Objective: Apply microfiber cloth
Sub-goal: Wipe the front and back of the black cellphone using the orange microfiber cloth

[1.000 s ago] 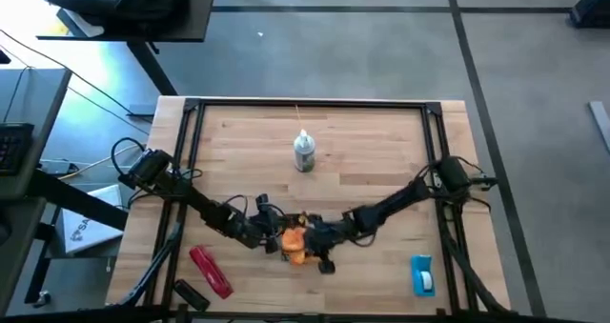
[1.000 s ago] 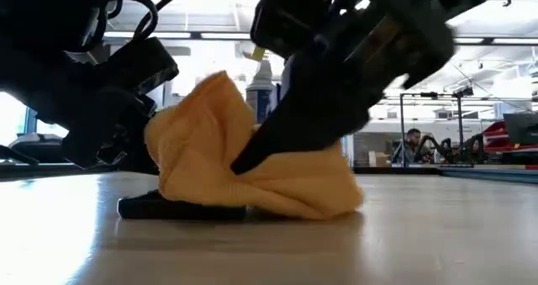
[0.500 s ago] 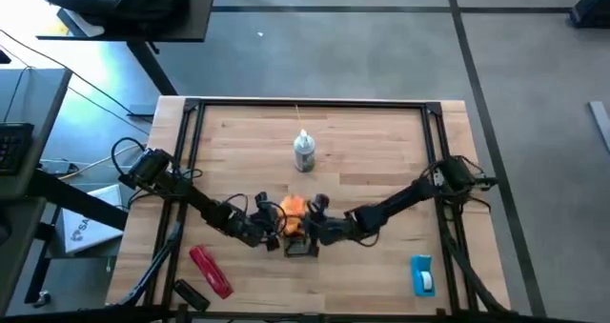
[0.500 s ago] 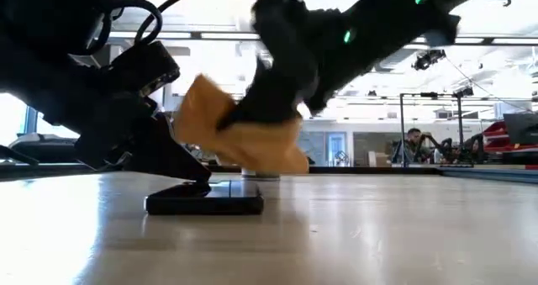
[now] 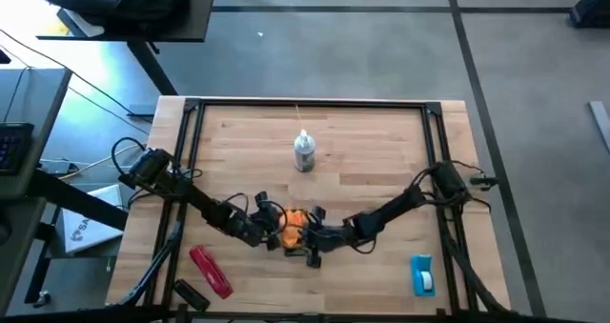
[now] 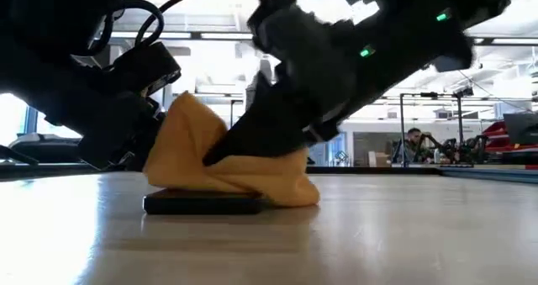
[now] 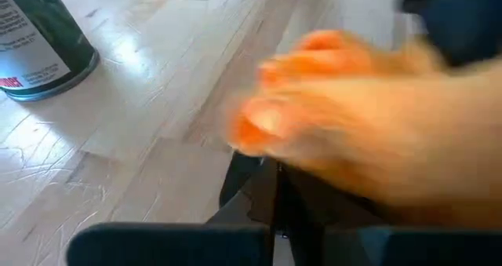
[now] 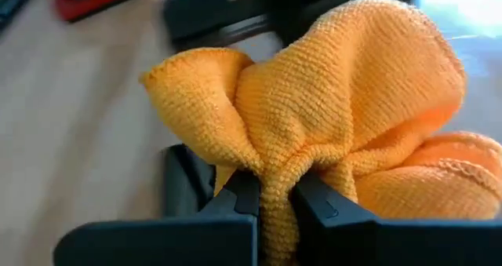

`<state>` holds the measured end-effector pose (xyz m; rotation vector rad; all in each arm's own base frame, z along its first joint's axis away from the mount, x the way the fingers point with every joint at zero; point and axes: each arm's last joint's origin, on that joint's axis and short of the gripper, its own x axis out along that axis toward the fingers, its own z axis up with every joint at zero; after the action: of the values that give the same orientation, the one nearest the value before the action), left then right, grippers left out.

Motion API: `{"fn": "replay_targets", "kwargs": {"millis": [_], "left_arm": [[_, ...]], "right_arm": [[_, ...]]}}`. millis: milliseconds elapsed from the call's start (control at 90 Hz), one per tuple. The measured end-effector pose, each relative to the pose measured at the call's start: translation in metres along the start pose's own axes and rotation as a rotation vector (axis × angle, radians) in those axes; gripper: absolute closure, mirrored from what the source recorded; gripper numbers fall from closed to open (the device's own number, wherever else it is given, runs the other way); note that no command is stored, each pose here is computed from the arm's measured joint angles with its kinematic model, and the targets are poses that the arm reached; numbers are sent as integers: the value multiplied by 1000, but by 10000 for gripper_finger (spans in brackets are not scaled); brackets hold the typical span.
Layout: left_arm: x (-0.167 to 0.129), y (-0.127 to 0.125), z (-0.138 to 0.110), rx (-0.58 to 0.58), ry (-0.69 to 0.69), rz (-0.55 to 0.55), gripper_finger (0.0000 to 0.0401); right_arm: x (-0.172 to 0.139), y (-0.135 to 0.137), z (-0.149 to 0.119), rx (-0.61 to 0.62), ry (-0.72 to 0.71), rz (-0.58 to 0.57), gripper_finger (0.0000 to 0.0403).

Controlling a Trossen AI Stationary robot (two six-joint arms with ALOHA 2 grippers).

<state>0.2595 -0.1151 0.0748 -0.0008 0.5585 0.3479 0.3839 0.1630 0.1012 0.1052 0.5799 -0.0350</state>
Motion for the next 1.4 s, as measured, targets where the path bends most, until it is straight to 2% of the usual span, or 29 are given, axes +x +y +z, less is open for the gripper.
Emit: {"fn": "replay_targets", "kwargs": {"millis": [133, 300, 400, 522, 611, 656, 733, 800, 889, 944, 1044, 1100, 1256, 1400], "left_arm": [[0, 1, 0, -6, -5, 17, 401], [0, 1, 0, -5, -6, 20, 401], [0, 1, 0, -6, -9, 25, 401], [0, 1, 0, -5, -8, 24, 401], [0, 1, 0, 4, -6, 19, 401], [0, 1, 0, 8, -5, 16, 401], [0, 0, 0, 11, -4, 12, 401], [0, 0, 0, 10, -3, 9, 401], [0, 0, 0, 11, -3, 10, 401], [0, 0, 0, 11, -3, 10, 401], [0, 0, 0, 13, -5, 9, 401], [0, 0, 0, 23, -6, 8, 401], [0, 0, 1, 21, -9, 3, 401], [0, -1, 1, -3, -6, -8, 401]], "right_arm": [[-5, 14, -5, 5, 4, 34, 400], [-11, 30, -10, 25, 39, 175, 400], [-15, 30, -2, 23, 12, 193, 400], [-27, 15, 22, -60, -37, 64, 400], [-28, -5, 21, -171, 44, -122, 400], [-27, -14, 16, -209, 97, -180, 400], [-24, -25, 13, -202, 128, -154, 400], [-22, -28, 11, -147, 91, -79, 400], [-21, -30, 5, -120, 43, -71, 400], [-21, -33, 7, -123, 4, -108, 400], [-18, -49, 11, -108, -24, -251, 400], [-13, -58, 11, -95, -14, -274, 400], [-3, -65, 4, -73, 43, -136, 400], [-3, -46, -6, -72, 63, -29, 400]]}}
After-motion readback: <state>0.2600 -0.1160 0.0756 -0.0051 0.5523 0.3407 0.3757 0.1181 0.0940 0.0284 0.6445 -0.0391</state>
